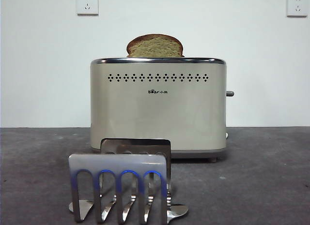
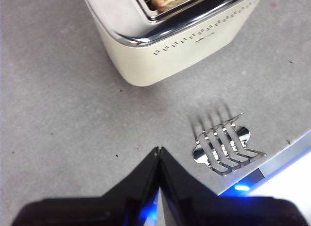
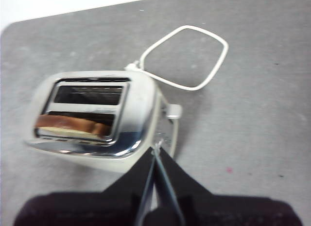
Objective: Pick up a slice of bread from the rack,put the bread on the toaster,press the button
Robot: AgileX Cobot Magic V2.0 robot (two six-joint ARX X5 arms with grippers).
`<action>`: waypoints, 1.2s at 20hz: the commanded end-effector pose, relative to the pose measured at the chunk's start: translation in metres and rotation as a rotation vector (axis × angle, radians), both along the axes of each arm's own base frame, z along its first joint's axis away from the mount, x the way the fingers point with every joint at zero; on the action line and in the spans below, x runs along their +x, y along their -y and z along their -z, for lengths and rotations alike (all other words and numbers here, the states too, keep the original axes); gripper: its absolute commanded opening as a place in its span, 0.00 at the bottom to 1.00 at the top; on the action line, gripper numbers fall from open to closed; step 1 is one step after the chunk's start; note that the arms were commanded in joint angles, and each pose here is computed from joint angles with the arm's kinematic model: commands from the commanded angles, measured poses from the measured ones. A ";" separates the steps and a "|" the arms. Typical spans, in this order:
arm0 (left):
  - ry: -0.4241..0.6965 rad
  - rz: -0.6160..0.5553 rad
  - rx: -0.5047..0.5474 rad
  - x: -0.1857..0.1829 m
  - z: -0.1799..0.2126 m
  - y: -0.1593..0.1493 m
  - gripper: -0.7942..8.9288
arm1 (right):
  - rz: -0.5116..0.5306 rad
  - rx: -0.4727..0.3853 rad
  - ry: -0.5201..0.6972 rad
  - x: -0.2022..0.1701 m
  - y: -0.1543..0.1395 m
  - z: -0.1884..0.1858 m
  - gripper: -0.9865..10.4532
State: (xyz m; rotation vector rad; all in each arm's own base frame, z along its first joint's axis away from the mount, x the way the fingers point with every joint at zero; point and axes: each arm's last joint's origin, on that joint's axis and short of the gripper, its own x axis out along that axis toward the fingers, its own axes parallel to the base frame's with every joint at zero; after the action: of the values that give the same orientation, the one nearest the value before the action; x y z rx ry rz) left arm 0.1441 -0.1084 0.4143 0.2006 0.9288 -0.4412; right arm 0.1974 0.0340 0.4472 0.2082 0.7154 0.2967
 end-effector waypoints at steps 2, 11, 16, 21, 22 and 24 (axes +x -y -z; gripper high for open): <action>0.004 -0.041 -0.004 0.003 0.000 -0.007 0.08 | 0.076 -0.074 -0.002 0.005 0.002 0.003 0.09; 0.656 -0.269 -0.124 0.001 0.074 -0.071 0.08 | 0.173 -0.152 0.007 0.006 0.006 0.003 0.09; 0.833 -0.431 -0.110 -0.023 0.179 -0.101 0.08 | 0.174 -0.153 0.007 0.006 0.006 0.003 0.09; 0.837 -0.364 -0.171 -0.040 0.243 -0.111 0.08 | 0.174 -0.153 0.007 0.006 0.006 0.003 0.09; 0.843 -0.348 -0.183 -0.041 0.249 -0.112 0.08 | 0.174 -0.153 0.007 0.006 0.006 0.003 0.09; 0.851 -0.351 -0.188 -0.044 0.255 -0.114 0.08 | 0.174 -0.153 0.007 0.006 0.006 0.003 0.09</action>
State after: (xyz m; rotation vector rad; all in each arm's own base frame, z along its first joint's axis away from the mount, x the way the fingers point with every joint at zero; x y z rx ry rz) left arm 0.1002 0.0051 0.1631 0.0327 0.0717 -0.0805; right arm 0.2024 0.0280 0.4445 0.1301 0.7041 0.0742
